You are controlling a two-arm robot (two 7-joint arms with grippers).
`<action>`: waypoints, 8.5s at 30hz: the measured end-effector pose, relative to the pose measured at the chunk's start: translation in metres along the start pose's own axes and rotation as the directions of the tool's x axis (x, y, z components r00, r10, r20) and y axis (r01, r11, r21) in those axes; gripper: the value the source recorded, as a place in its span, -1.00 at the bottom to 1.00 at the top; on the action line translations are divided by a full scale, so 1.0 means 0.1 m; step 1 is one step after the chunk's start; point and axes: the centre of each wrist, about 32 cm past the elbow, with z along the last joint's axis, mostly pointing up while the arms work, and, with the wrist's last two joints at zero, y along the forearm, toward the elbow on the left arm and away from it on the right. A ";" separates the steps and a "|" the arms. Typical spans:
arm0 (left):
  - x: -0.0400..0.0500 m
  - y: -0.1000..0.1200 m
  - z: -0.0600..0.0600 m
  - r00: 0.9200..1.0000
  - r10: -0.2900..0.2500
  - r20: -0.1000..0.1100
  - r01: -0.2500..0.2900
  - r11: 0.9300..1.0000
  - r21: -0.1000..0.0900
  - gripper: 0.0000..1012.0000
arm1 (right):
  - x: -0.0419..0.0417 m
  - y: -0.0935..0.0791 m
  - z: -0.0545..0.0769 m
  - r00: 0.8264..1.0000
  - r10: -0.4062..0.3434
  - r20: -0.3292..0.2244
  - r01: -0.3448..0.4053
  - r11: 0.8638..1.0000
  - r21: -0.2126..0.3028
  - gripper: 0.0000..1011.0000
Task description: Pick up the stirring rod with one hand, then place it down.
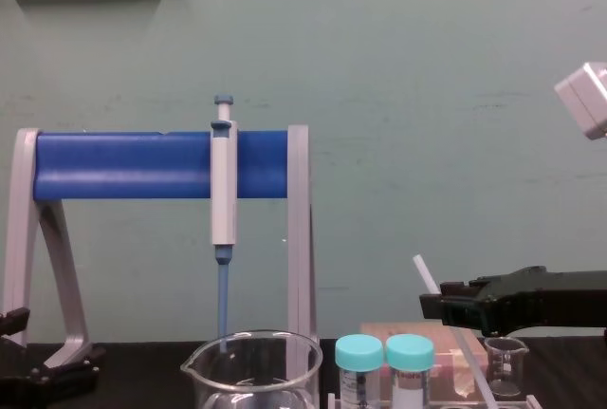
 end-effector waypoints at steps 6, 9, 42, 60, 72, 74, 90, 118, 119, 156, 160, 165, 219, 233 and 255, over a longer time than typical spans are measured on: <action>0.000 0.00 0.00 1.000 0.000 0.000 0.000 1.000 0.000 0.98 | 0.000 0.00 0.00 1.000 0.001 0.000 -0.001 1.000 0.000 -0.56; 0.000 0.00 0.00 1.000 0.000 0.000 0.000 1.000 0.000 0.98 | 0.000 0.00 0.00 1.000 0.001 0.000 -0.001 1.000 0.000 -0.80; 0.000 0.00 0.00 1.000 0.000 0.000 0.000 1.000 0.000 0.98 | -0.069 -0.08 -0.16 0.999 0.045 -0.020 -0.041 0.984 0.174 -0.86; 0.000 0.00 0.00 1.000 0.000 0.000 0.000 1.000 0.000 0.98 | -0.063 -0.17 -0.36 1.000 0.024 0.013 -0.027 0.965 0.262 -0.86; 0.000 0.00 0.00 1.000 0.000 0.000 0.000 1.000 0.000 0.98 | -0.069 -0.21 -0.32 1.000 0.023 -0.009 -0.018 0.941 0.337 -0.86; 0.000 0.00 0.00 1.000 0.000 0.000 0.000 1.000 0.000 0.98 | -0.068 -0.22 -0.30 1.000 0.023 -0.005 -0.020 0.938 0.347 -0.86; 0.000 0.00 0.00 1.000 0.000 0.000 0.000 1.000 0.000 0.98 | -0.052 -0.48 0.22 0.997 -0.059 0.042 0.030 0.867 0.498 -0.86; 0.000 0.00 0.00 1.000 0.000 0.000 0.000 1.000 0.000 0.98 | -0.102 -0.65 0.27 0.989 -0.147 0.026 0.114 0.857 0.502 -0.86; 0.000 0.00 0.00 1.000 0.000 0.000 0.000 1.000 0.000 0.98 | -0.102 -0.65 0.27 0.989 -0.147 0.026 0.114 0.857 0.502 -0.86; 0.000 0.00 0.00 1.000 0.000 0.000 0.000 1.000 0.000 0.98 | -0.114 -0.66 0.27 0.990 -0.141 0.030 0.108 0.860 0.499 -0.86; 0.000 0.00 0.00 1.000 0.000 0.000 0.000 1.000 0.000 0.98 | -0.116 -0.66 0.27 0.990 -0.141 0.031 0.106 0.860 0.500 -0.86; 0.000 0.00 0.00 1.000 0.000 0.000 0.000 1.000 0.000 0.98 | -0.114 -0.65 0.28 0.990 -0.139 0.034 0.104 0.859 0.501 -0.86; 0.000 0.00 0.00 1.000 0.000 0.000 0.000 1.000 0.000 0.98 | -0.129 -0.64 0.27 0.990 -0.131 0.042 0.093 0.864 0.495 -0.86; 0.000 0.00 0.00 1.000 0.000 0.000 0.000 1.000 0.000 0.98 | -0.147 -0.66 0.27 0.991 -0.130 0.041 0.092 0.863 0.497 -0.86; 0.000 0.00 0.00 1.000 0.000 0.000 0.000 1.000 0.000 0.98 | -0.261 -0.54 -0.07 0.994 -0.109 -0.024 0.110 0.905 0.412 -0.86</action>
